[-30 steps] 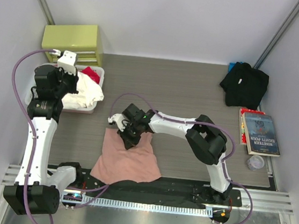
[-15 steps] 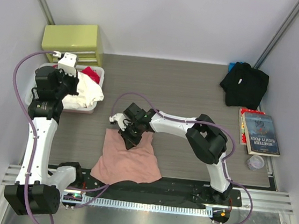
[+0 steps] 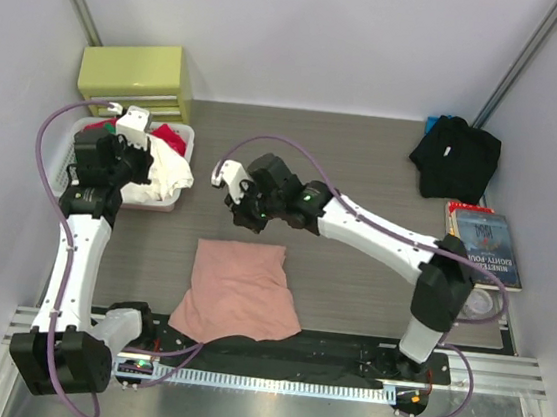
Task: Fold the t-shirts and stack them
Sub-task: Put the neatly folded tshirt into the corner of the board with both arms
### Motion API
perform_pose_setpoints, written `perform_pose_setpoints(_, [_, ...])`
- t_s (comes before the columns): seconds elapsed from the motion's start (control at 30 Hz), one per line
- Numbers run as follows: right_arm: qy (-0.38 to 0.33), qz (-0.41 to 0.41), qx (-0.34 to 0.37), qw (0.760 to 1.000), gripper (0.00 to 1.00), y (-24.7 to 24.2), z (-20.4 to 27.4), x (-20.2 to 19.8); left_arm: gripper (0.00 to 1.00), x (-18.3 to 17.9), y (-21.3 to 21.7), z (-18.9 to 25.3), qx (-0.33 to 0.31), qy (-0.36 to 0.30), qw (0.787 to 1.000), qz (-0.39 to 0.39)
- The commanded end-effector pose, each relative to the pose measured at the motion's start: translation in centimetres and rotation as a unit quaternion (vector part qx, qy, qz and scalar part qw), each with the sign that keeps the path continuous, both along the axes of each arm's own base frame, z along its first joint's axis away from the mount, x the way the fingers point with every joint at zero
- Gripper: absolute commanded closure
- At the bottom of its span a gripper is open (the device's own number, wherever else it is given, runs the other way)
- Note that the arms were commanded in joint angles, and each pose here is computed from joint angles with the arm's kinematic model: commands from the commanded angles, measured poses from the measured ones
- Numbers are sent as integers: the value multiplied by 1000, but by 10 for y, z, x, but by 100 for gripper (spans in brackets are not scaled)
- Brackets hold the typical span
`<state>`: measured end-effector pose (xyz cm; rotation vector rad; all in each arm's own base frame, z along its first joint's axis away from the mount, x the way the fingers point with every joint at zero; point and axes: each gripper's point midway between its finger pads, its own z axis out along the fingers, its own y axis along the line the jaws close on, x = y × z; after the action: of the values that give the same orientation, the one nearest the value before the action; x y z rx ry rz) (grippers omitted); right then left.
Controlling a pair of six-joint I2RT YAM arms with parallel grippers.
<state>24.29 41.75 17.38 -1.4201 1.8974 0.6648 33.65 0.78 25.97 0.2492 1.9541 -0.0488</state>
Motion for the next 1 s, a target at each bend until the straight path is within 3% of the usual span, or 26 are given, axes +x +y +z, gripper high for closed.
perform_pose_setpoints(0.0, [-81,-94,48,991,99,-44,68,66,100,5,-1,5,2,-16,1000,-10])
perform_pose_setpoints(0.07, [-11,-140,97,985,99,-79,74,104,100,5,-1,5,2,-16,1000,-11])
perform_pose_setpoints(0.1, [2,-211,100,972,99,-130,67,152,100,5,-1,6,2,-16,1000,-11])
perform_pose_setpoints(0.23, [-8,-323,66,944,99,-225,43,218,100,6,-3,3,-4,-11,1000,-17])
perform_pose_setpoints(0.33, [4,-376,40,926,99,-273,27,248,100,8,-4,-2,-7,-3,1000,-17])
perform_pose_setpoints(0.53, [-32,-435,42,899,99,-319,48,296,100,10,-4,-5,-8,2,1000,-21])
perform_pose_setpoints(0.6, [-22,-461,22,887,99,-344,32,311,100,10,-4,-5,-8,3,1000,-21])
perform_pose_setpoints(0.63, [-47,-476,31,878,99,-356,55,326,100,10,-5,-6,-10,4,1000,-23])
perform_pose_setpoints(0.67, [-33,-496,12,868,99,-378,32,339,100,10,-5,-6,-11,6,1000,-23])
perform_pose_setpoints(0.7, [-46,-511,11,858,99,-391,46,347,100,10,-6,-6,-13,7,1000,-25])
perform_pose_setpoints(0.97, [-33,-607,-18,794,99,-478,14,369,100,12,-7,-10,-14,12,999,-28])
